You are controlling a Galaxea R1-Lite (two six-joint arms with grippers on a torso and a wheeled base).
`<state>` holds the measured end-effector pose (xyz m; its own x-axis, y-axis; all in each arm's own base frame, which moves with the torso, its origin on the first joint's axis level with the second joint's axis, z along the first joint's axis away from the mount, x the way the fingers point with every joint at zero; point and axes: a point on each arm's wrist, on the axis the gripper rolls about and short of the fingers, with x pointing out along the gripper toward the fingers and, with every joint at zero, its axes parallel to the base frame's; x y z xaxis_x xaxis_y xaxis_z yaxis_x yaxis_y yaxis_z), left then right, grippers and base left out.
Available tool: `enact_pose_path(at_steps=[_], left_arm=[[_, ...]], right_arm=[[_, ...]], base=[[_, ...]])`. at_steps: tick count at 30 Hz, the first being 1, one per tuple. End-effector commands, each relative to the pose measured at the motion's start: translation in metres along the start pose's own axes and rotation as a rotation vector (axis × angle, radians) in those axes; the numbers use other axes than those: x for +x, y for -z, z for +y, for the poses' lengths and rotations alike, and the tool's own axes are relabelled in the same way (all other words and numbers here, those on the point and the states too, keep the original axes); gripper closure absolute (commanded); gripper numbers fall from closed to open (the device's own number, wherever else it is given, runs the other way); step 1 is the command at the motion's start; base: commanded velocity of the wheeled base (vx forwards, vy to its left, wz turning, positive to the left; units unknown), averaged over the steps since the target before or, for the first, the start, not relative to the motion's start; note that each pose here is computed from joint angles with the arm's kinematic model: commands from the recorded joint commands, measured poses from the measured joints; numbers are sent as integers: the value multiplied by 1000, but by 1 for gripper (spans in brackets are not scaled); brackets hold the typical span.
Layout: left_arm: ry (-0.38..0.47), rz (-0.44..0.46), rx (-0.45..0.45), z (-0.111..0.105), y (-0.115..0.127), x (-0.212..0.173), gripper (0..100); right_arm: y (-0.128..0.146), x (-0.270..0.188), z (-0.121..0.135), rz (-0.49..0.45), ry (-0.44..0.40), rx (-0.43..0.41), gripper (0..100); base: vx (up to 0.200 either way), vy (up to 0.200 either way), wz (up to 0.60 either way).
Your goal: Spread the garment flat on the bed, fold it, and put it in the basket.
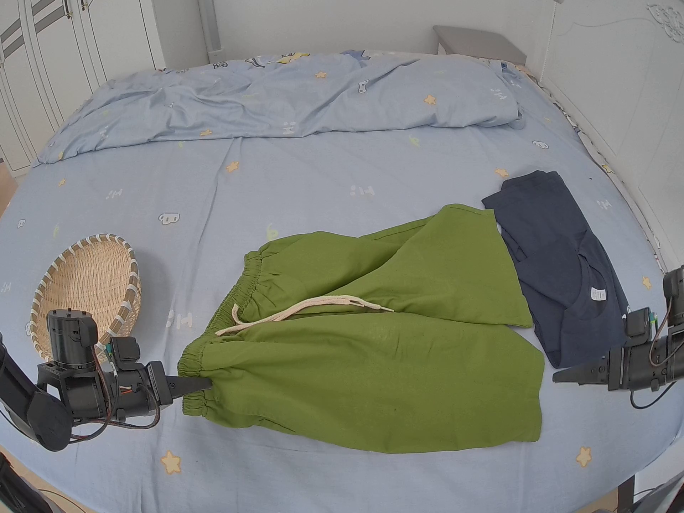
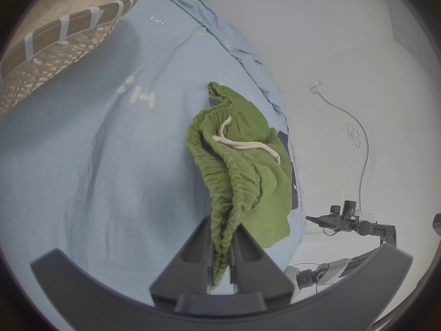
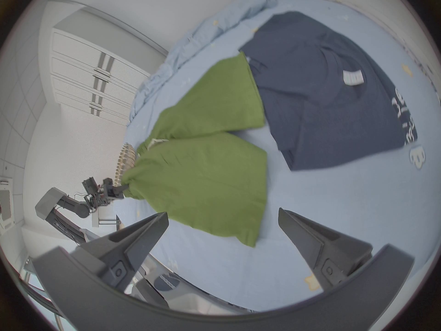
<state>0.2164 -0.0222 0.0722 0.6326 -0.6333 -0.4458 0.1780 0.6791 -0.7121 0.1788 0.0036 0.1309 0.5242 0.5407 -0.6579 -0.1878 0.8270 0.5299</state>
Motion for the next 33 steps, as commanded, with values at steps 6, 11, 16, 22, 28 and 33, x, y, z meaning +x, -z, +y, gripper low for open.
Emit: enact_pose_path(at_steps=[6, 11, 16, 22, 28, 33], left_arm=[[-10, -8, -13, 5, -1, -2, 100], [-10, -8, -13, 5, -2, -2, 100], [-8, -8, -12, 5, -2, -1, 100], [-8, -9, -11, 4, -2, -2, 100], [-8, -11, -10, 4, -2, -2, 100], [-9, -9, -11, 4, -1, -2, 100]], right_arm=[[28, 32, -25, 218, -18, 91, 0], [38, 37, -19, 274, -84, 86, 0], [39, 51, -23, 314, -98, 89, 0], [41, 67, -32, 332, -98, 97, 0], [40, 78, -36, 345, -102, 94, 0], [38, 86, -36, 349, -124, 86, 0]], base=[[0, 0, 0], [0, 0, 0], [0, 0, 0], [0, 0, 0], [0, 0, 0], [0, 0, 0]])
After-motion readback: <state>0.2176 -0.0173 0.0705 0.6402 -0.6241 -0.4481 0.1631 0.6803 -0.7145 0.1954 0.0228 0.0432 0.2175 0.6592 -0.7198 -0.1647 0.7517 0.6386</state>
